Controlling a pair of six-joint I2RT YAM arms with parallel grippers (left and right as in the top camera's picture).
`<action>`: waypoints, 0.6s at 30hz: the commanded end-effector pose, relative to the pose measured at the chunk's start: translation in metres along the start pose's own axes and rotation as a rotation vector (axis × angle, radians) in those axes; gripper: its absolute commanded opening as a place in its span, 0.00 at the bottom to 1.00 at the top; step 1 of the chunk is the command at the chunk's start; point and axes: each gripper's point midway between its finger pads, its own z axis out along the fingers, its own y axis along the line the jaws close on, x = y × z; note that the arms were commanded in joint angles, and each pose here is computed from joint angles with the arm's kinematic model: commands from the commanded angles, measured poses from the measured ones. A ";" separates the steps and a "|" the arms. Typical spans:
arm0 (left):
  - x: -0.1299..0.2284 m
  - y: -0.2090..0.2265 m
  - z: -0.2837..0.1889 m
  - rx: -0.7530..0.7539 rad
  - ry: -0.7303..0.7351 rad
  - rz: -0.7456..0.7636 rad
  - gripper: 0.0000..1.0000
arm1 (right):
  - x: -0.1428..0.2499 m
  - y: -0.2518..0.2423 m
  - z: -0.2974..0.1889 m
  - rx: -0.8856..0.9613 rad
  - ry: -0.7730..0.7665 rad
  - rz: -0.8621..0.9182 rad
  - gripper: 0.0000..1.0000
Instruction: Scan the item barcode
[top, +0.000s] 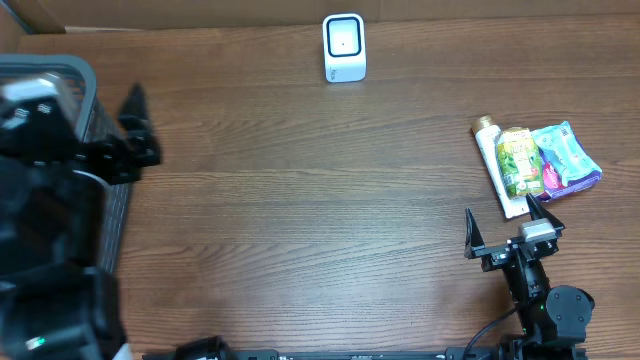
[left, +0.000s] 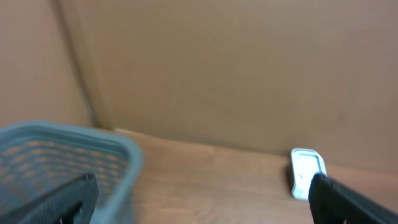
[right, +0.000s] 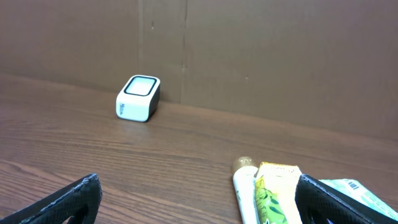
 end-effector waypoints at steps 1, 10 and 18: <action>0.048 -0.027 0.016 0.136 0.006 0.085 1.00 | 0.002 -0.001 0.000 0.008 -0.004 -0.005 1.00; 0.112 -0.036 0.007 0.121 -0.185 0.285 1.00 | 0.002 -0.001 0.000 0.008 -0.004 -0.005 1.00; 0.177 -0.027 -0.005 0.087 -0.265 0.334 1.00 | 0.002 -0.001 0.000 0.008 -0.004 -0.005 1.00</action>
